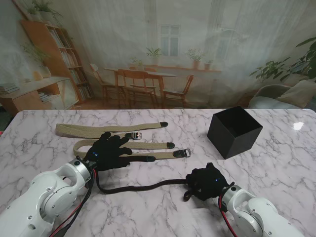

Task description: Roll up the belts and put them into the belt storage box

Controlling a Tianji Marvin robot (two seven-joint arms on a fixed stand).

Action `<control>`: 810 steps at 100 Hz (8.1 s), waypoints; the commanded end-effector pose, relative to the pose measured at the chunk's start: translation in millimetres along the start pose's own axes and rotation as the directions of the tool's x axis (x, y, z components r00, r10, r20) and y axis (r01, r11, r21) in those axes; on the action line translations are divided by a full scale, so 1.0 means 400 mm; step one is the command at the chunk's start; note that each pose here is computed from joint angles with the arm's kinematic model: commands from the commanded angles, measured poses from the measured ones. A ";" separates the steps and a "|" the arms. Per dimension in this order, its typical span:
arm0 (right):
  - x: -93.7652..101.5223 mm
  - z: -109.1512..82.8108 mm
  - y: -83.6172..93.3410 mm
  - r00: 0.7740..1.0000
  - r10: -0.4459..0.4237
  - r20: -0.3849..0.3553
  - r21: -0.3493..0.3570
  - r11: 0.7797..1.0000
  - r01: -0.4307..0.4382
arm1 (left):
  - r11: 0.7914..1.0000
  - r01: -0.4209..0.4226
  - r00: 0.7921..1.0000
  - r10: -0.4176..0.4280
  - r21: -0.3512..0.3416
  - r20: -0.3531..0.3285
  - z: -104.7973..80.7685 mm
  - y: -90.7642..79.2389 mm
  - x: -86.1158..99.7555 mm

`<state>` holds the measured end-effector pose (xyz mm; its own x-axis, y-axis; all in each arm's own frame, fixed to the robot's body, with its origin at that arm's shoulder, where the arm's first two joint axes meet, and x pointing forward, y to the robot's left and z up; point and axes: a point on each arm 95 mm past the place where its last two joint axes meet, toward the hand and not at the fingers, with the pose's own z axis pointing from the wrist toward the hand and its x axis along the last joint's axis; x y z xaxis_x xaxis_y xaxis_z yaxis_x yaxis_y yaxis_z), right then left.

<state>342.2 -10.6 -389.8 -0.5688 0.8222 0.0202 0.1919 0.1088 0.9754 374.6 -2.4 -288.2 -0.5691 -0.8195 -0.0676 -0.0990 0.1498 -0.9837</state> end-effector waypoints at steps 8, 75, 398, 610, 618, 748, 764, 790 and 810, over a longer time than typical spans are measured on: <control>-0.001 0.000 -0.022 1.000 -0.004 0.003 -0.006 1.000 0.004 | 1.000 0.001 1.000 -0.001 -0.019 -0.010 0.002 0.004 0.008; 0.002 0.021 -0.041 0.998 0.030 -0.057 -0.133 0.990 -0.037 | 1.000 -0.003 1.000 0.003 -0.023 -0.016 0.004 0.004 0.013; 0.012 0.020 -0.031 0.995 -0.033 -0.091 -0.128 0.991 0.021 | 1.000 -0.005 1.000 0.005 -0.026 -0.021 0.009 0.008 0.014; 0.012 -0.008 -0.011 0.991 -0.103 -0.082 0.095 0.989 0.110 | 1.000 -0.009 1.000 0.009 -0.022 -0.016 0.008 0.007 0.010; 0.012 -0.006 -0.012 0.993 -0.081 -0.087 0.091 0.992 0.088 | 1.000 -0.009 1.000 0.009 -0.022 -0.017 0.008 0.007 0.010; 0.019 0.024 -0.030 0.996 -0.025 -0.088 -0.126 0.992 0.014 | 1.000 -0.009 1.000 0.008 -0.022 -0.019 0.008 0.008 0.012; 0.019 0.024 -0.028 0.993 -0.033 -0.118 -0.131 0.991 0.017 | 1.000 -0.010 1.000 0.009 -0.022 -0.018 0.009 0.008 0.012; 0.023 0.024 -0.025 0.991 -0.004 -0.134 -0.129 0.992 -0.013 | 1.000 -0.010 1.000 0.010 -0.020 -0.017 0.008 0.008 0.012; 0.023 0.020 -0.024 0.990 0.001 -0.142 -0.098 0.995 -0.015 | 1.000 -0.011 1.000 0.010 -0.020 -0.017 0.008 0.008 0.011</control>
<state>345.0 0.3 -399.5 -0.6709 0.7399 0.0497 0.1083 0.0314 0.9936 374.8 -6.9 -290.3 -0.5820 -0.8097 -0.0751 -0.0988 0.1620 -0.9818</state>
